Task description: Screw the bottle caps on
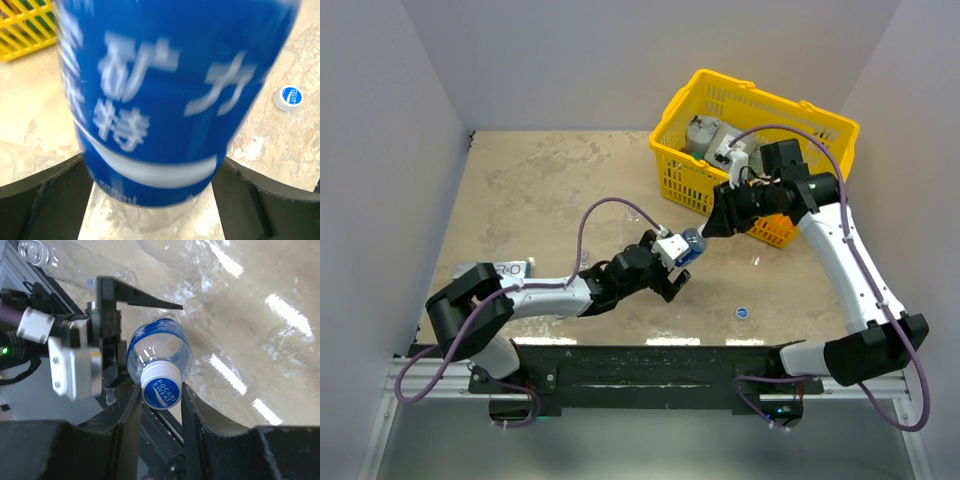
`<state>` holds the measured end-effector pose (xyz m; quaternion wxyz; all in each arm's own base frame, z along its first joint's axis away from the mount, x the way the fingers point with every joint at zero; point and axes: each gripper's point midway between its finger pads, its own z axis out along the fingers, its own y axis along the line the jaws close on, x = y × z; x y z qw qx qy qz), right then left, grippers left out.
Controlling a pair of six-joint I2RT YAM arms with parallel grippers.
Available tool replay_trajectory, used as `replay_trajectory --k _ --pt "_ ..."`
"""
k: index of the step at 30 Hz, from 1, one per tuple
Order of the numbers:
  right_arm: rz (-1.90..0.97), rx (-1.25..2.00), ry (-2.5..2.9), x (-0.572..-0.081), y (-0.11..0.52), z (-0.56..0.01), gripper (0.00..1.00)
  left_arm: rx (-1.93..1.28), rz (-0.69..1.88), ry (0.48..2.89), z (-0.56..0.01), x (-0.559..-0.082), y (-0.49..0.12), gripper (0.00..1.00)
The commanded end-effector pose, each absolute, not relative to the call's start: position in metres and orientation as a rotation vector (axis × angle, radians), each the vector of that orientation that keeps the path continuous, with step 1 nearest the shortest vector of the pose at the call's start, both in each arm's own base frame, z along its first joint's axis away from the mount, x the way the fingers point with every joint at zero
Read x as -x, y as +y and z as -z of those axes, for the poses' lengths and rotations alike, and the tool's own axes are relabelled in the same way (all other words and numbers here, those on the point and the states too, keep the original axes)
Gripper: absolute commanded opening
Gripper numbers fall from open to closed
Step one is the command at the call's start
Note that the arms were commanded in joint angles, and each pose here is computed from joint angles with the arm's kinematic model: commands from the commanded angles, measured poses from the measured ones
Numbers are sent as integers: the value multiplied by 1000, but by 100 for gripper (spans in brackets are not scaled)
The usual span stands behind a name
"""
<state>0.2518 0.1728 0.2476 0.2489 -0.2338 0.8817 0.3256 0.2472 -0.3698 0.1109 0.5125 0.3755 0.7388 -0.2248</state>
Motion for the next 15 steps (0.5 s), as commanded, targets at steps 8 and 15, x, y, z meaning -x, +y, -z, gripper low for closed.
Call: replay_trajectory --k 8,15 --pt "-459 991 2218 -280 135 -302 0 -1007 779 1722 -117 -220 -380 100" --pt "-258 1018 2283 -318 119 -290 0 -1078 847 1667 -119 -207 -387 100"
